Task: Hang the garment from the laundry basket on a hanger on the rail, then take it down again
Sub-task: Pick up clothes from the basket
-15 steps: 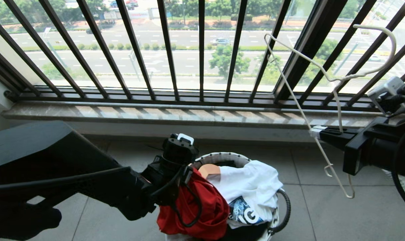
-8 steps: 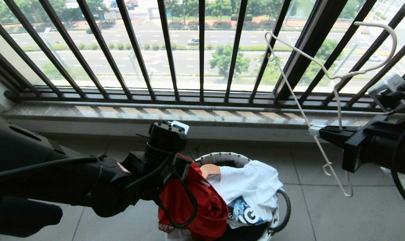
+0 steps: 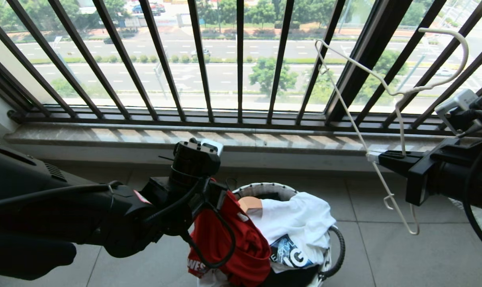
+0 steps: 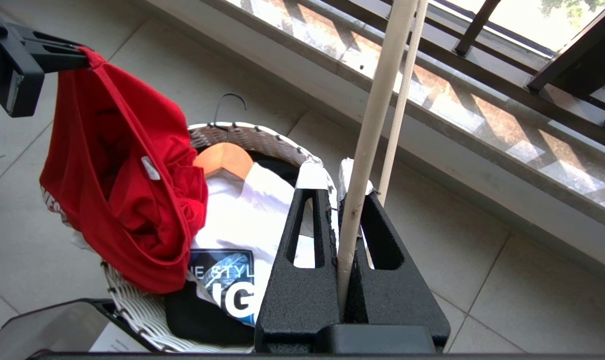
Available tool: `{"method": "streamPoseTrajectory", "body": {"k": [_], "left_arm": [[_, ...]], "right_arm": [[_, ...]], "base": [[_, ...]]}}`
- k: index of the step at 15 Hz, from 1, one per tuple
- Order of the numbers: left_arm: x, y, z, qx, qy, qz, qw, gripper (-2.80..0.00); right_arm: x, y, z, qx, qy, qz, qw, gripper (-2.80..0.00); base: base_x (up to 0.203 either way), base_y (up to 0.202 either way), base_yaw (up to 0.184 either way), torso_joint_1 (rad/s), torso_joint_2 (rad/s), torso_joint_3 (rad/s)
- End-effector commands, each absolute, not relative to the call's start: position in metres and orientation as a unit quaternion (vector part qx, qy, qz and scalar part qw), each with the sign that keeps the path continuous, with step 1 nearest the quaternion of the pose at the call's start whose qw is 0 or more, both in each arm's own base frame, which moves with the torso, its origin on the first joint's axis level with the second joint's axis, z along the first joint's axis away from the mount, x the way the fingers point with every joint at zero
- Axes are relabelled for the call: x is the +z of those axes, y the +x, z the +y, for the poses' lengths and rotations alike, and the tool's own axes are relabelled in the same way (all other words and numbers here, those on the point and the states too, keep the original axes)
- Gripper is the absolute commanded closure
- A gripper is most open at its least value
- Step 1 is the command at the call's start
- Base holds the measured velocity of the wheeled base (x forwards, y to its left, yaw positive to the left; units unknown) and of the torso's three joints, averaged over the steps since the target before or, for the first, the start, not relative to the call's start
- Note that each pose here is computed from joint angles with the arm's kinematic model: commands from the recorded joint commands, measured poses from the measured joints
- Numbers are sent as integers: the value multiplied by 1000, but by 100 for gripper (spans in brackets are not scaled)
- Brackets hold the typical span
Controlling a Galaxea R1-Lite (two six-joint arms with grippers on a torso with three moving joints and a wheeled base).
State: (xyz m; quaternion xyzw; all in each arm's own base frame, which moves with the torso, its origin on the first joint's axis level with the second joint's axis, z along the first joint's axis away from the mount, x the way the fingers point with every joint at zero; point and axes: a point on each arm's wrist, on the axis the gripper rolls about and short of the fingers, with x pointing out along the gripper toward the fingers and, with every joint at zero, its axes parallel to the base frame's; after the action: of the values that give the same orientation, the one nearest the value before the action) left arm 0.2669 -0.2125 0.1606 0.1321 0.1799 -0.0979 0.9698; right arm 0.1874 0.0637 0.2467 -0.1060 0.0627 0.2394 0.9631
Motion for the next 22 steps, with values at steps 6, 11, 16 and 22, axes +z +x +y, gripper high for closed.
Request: {"method": "streamPoseTrajectory", "body": {"k": [6,11,16,22], "left_arm": [[171,269,-214,-95,119,164,975,0],[183,277,-219,-88,66,148,983,0],[180,280,-224,-89,49,151,983,0],[183,283,-226,-88,41,145,985,0]], "right_arm": [[246,188,64,240,-107,63,963,0],[246,188,64,240,-107,63,963,0],[246,188,64,239,-107,63,963,0],[244,190,65,240,-107,69,962,0]], "base": [[0,0,0,2,0,188],[0,0,0,3,4,203],[0,0,0,4,2,205],[0,0,0,2,1,201]]}}
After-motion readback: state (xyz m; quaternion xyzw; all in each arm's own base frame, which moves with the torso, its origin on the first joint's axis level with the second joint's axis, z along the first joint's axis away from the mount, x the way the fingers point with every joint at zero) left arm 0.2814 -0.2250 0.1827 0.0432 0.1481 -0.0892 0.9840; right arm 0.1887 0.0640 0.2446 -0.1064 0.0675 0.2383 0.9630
